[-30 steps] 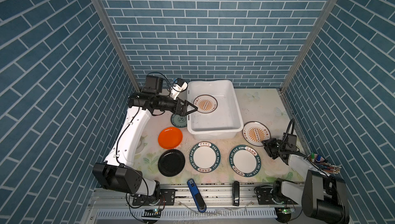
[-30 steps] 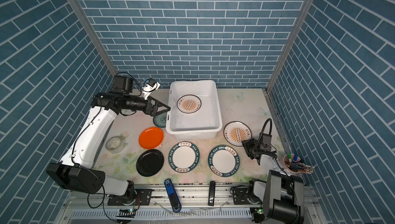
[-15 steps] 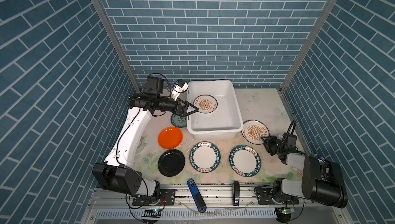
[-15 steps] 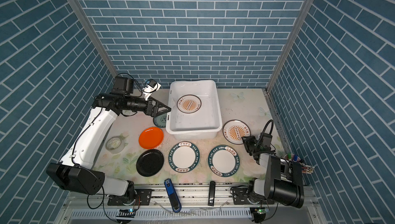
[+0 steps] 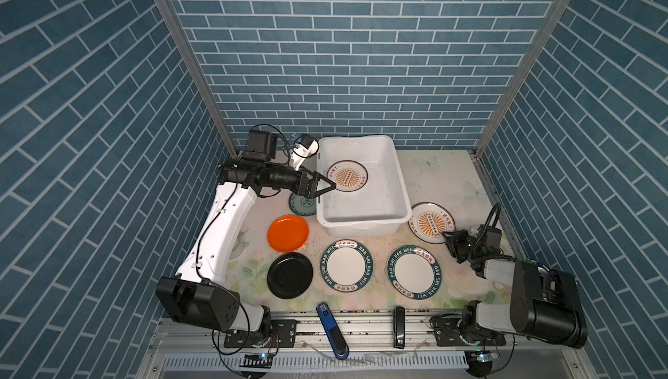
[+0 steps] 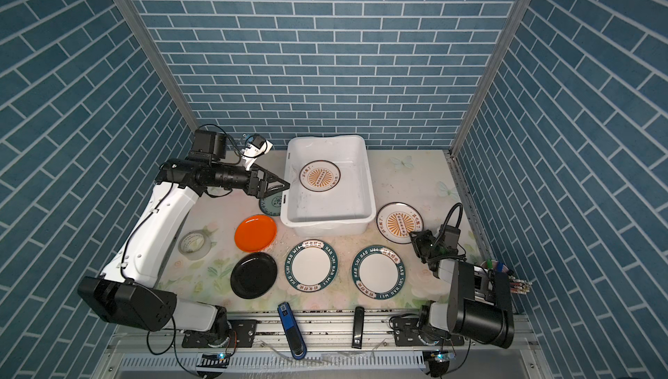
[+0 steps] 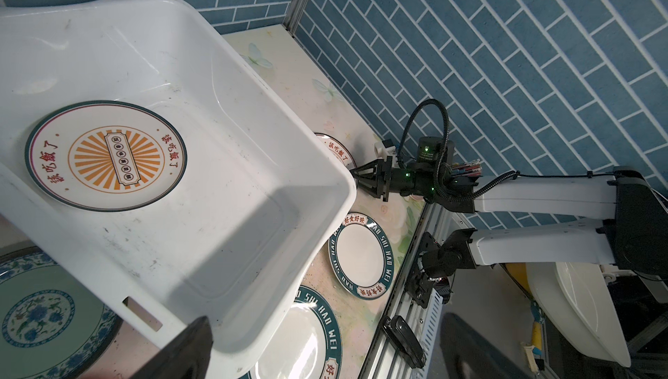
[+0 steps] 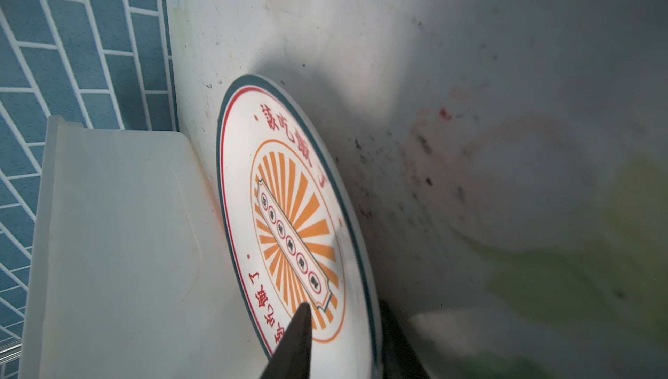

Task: Place the plates into the plastic bin on the countertop
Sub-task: 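Lower the right gripper onto the sunburst plate edge and grip it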

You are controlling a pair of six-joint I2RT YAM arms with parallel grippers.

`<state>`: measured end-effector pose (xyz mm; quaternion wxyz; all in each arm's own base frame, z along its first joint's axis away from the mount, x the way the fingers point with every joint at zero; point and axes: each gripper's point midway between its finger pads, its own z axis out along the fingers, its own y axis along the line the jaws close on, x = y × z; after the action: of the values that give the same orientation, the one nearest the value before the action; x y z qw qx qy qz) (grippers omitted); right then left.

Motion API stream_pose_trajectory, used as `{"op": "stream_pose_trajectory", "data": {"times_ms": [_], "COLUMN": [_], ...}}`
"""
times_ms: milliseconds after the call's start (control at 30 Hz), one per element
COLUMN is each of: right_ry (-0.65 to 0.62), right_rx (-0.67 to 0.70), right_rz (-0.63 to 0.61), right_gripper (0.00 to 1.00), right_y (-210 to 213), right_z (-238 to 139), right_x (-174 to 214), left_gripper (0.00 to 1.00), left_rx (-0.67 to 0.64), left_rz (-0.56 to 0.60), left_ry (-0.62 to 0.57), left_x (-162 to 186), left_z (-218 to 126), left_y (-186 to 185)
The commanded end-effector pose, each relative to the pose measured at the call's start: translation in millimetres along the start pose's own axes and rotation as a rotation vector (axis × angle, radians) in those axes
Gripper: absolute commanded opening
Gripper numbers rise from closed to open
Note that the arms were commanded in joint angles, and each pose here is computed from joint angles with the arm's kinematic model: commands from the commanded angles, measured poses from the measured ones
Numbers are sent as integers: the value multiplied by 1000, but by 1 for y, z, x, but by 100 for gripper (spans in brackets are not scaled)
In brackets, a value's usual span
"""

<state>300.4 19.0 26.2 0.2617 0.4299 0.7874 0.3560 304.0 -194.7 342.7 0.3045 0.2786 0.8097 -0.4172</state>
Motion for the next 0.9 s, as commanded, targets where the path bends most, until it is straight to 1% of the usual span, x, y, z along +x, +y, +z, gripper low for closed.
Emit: {"op": "stream_pose_trajectory", "data": {"times_ms": [0,200,433,867], "right_ry": [47,45,39,38], "right_rx": [161,154,142,137], "right_rz": [97,98,95,102], "right_gripper": [30,28,22,16], "right_y": [-45,-45,-44,-43], "right_z": [0,2,2,3], "right_x": [19,18,17,17], "left_gripper": [99,100,99,100], "left_rx": [20,16,22,24], "left_rz": [14,22,24,32], "left_ry": [-9,-15,-18,-25], "left_x": [1,1,1,-1], "left_z": [-2,-3,-4,-6], "left_y": [-9,-10,-12,-15]}}
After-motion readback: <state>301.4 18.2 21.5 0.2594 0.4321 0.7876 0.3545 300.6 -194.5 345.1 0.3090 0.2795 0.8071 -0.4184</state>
